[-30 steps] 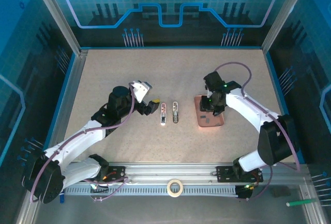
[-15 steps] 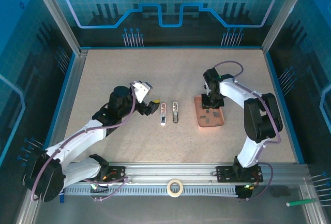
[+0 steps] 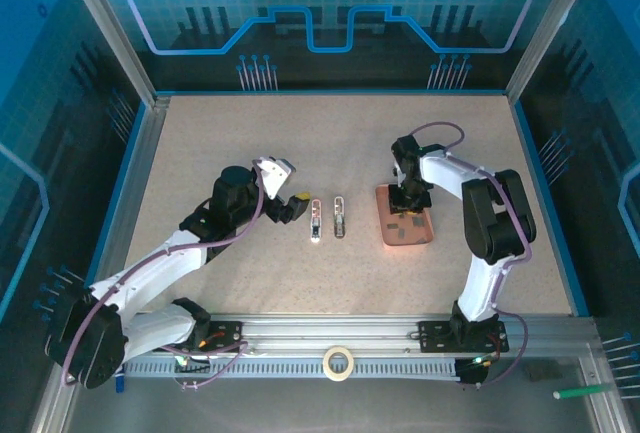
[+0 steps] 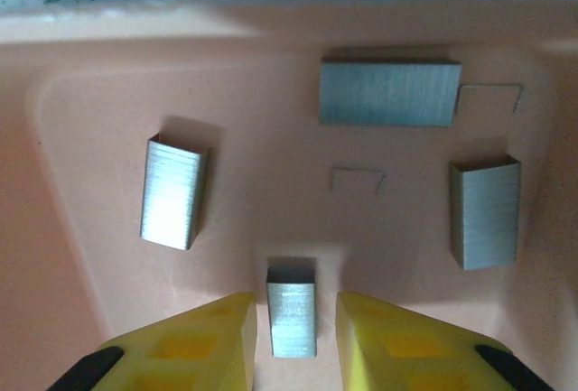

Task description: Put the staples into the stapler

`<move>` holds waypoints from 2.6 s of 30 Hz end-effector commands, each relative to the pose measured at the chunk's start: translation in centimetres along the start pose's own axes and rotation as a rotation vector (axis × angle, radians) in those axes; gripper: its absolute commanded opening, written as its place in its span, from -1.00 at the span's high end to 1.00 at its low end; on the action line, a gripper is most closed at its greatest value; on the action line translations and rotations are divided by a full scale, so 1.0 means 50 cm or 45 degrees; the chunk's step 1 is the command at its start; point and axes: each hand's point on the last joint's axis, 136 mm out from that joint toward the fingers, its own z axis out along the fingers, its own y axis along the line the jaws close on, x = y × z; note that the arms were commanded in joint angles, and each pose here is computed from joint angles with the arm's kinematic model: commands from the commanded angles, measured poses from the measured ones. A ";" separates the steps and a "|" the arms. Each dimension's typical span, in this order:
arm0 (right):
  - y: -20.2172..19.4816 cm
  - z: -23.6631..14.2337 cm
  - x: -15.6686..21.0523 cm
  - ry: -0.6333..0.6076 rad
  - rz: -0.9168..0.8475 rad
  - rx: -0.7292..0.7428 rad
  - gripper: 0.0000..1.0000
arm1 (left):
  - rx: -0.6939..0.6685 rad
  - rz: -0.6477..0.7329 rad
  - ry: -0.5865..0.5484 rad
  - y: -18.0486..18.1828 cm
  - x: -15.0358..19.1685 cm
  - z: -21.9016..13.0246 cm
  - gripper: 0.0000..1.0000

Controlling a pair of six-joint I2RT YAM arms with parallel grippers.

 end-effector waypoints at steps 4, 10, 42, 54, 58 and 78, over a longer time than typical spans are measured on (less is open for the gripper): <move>0.005 0.004 -0.023 -0.010 -0.006 -0.046 0.43 | 0.005 0.009 -0.039 0.003 -0.030 0.000 -0.77; 0.002 0.013 -0.027 -0.005 -0.008 -0.036 0.44 | 0.008 0.007 -0.036 0.002 -0.029 0.002 -0.77; 0.184 -0.209 0.054 -0.672 0.212 -0.196 0.69 | -0.071 -0.178 -0.034 0.026 -0.037 0.001 -0.81; 0.305 -0.128 0.099 -0.663 0.224 -0.153 0.69 | -0.164 -0.251 0.014 0.052 -0.024 0.004 -0.85; 0.320 -0.094 0.102 -0.608 0.195 -0.124 0.69 | -0.176 -0.249 0.011 0.056 -0.025 0.001 -0.85; 0.362 -0.059 0.070 -0.607 0.091 -0.093 0.70 | -0.186 -0.245 0.003 0.063 -0.026 -0.004 -0.85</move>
